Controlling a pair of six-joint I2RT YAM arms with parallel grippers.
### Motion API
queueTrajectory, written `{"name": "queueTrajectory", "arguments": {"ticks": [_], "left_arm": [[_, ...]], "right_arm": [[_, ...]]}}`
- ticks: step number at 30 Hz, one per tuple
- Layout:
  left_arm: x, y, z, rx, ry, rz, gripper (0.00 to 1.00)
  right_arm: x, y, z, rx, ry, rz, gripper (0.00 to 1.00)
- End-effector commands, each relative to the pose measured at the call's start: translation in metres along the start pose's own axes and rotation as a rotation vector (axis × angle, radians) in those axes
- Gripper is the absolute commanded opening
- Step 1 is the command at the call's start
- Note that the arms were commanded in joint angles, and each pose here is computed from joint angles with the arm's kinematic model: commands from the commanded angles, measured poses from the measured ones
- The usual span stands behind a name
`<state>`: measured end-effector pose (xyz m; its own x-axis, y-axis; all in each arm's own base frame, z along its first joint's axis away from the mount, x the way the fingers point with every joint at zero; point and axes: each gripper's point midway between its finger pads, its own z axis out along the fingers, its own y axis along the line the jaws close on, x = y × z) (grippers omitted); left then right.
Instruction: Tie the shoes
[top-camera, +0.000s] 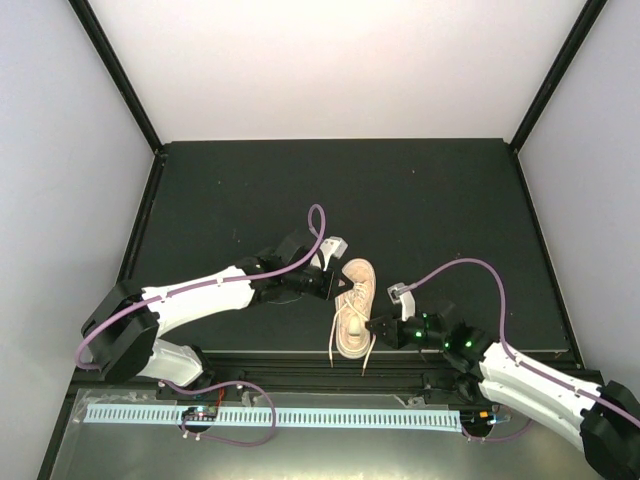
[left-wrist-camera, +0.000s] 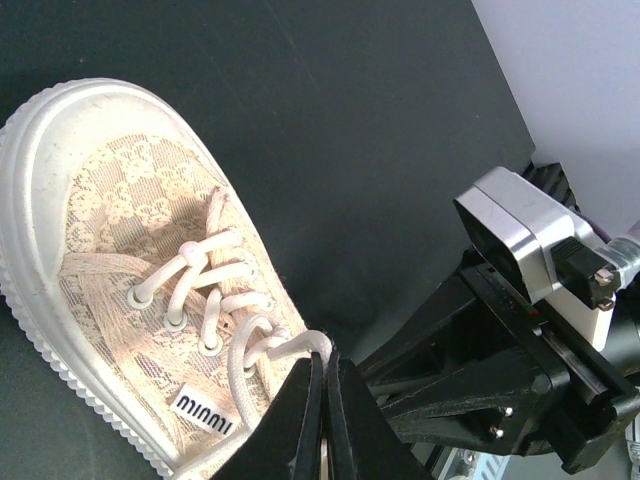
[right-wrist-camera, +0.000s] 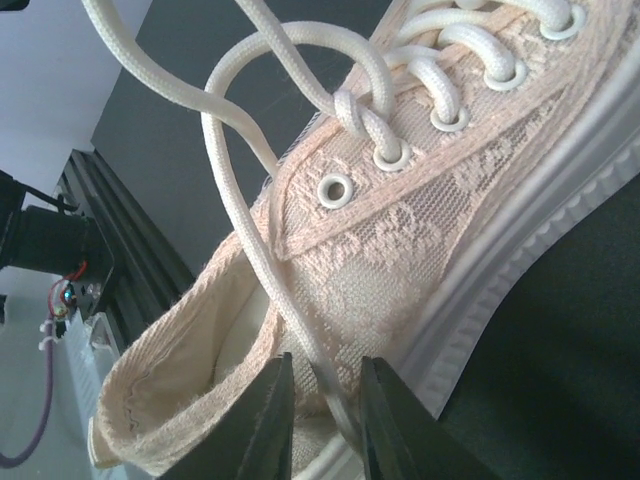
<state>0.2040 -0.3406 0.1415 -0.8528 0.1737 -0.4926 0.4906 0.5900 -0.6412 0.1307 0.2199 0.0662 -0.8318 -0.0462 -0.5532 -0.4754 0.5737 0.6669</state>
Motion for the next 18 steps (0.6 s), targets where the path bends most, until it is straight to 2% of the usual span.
{"name": "queueTrajectory", "arguments": {"ticks": [1,8,18], "left_arm": [[-0.011,-0.004,-0.007,0.003,-0.038,0.026,0.01],[-0.011,-0.01,-0.01,0.033,-0.05,0.056,0.02],[0.008,-0.028,-0.013,0.145,-0.018,0.154,0.02]], "right_arm": [[-0.001,0.002,0.001,-0.019,-0.002,-0.018,0.2],[-0.01,-0.018,-0.006,0.137,-0.024,0.006,0.09],[-0.03,-0.02,-0.018,0.242,-0.054,0.006,0.08]]}}
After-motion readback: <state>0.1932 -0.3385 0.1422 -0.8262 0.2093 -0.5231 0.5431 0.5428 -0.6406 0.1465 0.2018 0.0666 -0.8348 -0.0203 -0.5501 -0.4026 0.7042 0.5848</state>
